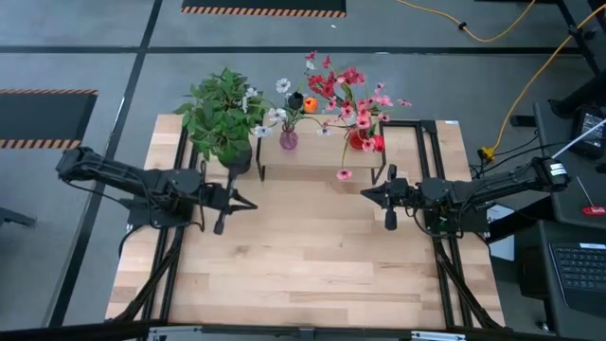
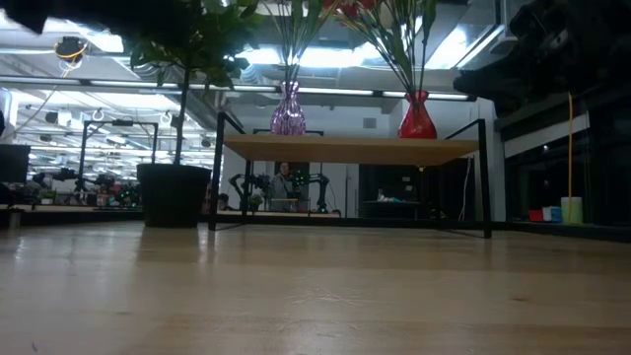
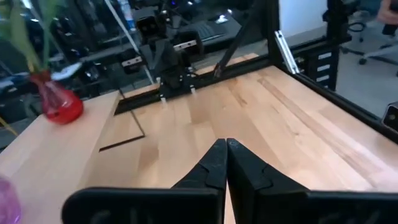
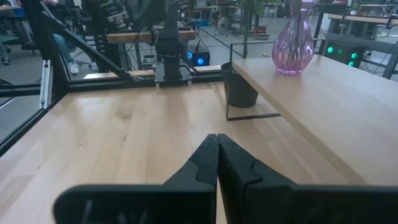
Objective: Pick and place flowers into a vace then onto a shelf
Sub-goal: Return to Home Position
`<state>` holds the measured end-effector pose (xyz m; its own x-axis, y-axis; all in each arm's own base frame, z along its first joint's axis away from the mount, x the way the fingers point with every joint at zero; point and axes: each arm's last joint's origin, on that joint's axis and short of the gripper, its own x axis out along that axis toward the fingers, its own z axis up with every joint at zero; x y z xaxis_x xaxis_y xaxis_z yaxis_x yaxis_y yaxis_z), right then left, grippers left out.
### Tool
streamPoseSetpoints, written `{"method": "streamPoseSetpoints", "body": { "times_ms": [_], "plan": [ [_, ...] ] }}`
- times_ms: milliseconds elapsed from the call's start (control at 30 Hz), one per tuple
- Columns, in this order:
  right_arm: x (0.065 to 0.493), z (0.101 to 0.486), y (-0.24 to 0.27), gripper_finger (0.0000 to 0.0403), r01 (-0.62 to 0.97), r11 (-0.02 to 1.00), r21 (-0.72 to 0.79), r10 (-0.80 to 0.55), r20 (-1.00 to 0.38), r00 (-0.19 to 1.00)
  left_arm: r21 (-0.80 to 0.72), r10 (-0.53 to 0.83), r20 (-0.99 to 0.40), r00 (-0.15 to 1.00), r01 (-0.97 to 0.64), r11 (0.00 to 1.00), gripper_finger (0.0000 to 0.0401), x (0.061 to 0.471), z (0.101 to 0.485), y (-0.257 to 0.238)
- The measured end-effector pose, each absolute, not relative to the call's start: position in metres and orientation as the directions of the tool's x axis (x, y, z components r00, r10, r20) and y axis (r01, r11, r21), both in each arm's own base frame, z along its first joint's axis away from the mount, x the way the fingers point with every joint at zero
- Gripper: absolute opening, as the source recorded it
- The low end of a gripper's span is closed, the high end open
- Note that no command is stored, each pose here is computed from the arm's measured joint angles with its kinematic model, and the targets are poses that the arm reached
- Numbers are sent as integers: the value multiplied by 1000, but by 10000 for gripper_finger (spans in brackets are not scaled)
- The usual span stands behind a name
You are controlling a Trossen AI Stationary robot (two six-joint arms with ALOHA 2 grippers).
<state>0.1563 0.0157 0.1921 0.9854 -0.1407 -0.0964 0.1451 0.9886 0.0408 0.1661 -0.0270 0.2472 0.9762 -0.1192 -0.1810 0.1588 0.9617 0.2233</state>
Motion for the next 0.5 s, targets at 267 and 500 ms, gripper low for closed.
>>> {"method": "streamPoseSetpoints", "body": {
  "times_ms": [267, 500],
  "plan": [
    [156, 193, 16, 7, 143, 989, 44, -139, -87, 987, 203, -74, -37, 997, 81, 976, 2, 134, 217, -20],
    [149, 202, 16, 7, 81, 996, 48, -79, -30, 996, 211, -40, 56, 998, 27, 977, 2, 114, 198, -15]
  ]
}}
